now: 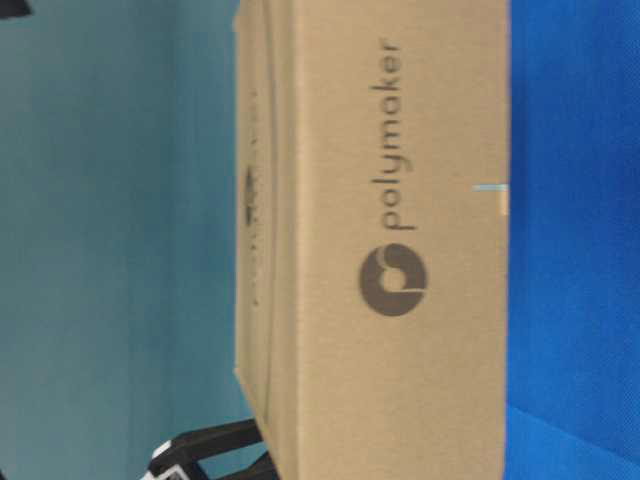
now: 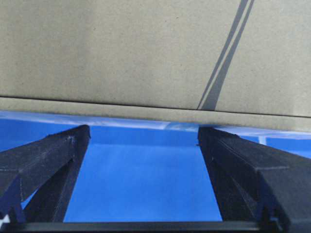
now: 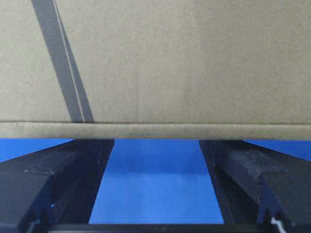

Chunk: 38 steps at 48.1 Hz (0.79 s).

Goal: Lift up the cardboard box by clamping it between your arms.

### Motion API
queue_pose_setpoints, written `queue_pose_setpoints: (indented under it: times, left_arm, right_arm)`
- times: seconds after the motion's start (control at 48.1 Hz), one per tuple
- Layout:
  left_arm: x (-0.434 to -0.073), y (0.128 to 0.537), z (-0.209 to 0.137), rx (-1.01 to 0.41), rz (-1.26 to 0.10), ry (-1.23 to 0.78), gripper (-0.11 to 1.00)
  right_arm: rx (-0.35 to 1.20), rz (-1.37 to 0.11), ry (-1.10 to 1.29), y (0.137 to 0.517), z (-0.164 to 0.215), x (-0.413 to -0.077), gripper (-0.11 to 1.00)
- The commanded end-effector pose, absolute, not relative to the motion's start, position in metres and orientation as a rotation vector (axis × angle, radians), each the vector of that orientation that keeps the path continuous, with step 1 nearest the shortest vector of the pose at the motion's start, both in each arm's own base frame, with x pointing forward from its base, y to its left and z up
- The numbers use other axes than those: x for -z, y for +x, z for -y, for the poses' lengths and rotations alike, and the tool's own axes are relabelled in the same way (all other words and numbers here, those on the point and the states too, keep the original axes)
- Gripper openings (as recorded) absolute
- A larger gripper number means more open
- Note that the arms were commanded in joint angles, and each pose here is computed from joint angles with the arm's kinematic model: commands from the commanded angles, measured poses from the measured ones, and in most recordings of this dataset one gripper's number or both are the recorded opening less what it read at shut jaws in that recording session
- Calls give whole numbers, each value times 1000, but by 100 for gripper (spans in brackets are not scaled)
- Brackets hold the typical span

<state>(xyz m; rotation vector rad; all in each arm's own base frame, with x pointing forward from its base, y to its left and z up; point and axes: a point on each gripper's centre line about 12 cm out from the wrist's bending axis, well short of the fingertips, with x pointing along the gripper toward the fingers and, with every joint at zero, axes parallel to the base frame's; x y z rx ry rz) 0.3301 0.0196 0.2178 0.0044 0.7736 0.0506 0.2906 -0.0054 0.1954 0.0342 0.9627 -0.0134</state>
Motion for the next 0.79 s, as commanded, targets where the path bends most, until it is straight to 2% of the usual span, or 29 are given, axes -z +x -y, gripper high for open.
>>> queue_pose_setpoints:
  times: [0.0,0.769]
  left_arm:
    - [-222,337,-22,-61,-730,-4,87]
    - [-162,334,-23,-62,-818,-17,87]
  right_arm:
    - [4,-914,23,298,4,-201,100]
    - [1,-984,0,307,6,-138,100]
